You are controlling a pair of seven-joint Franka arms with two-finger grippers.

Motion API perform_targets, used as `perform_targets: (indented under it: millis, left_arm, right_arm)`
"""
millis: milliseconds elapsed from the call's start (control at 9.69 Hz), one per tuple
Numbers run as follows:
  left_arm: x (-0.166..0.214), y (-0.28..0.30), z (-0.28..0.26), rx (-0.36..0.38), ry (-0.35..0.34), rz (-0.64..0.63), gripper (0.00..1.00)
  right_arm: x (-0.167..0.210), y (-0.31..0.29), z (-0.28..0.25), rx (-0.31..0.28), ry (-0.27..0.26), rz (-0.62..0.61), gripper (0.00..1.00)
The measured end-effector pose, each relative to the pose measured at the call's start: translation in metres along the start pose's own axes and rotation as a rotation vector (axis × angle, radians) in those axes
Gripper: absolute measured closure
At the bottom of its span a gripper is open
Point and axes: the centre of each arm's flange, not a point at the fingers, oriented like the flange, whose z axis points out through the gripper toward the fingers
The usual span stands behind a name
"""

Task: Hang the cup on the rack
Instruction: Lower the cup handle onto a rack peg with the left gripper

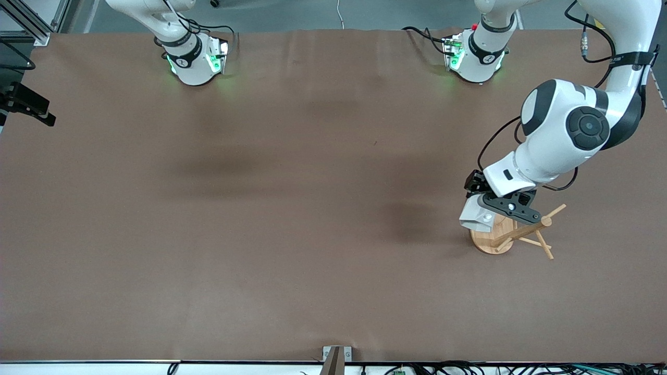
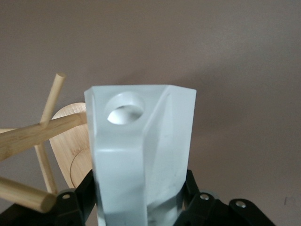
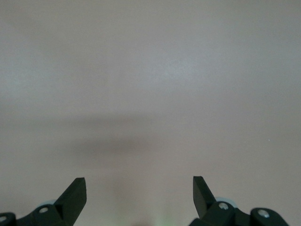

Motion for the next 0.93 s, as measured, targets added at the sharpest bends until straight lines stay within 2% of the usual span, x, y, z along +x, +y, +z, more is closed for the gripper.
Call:
perform_targets:
  millis: [929]
  left_arm:
    - [-0.006,-0.032,-0.002,0.002,0.001,0.007,0.26]
  right_arm:
    - [0.001,0.001,-0.001,-0.001,0.014,0.003,0.0]
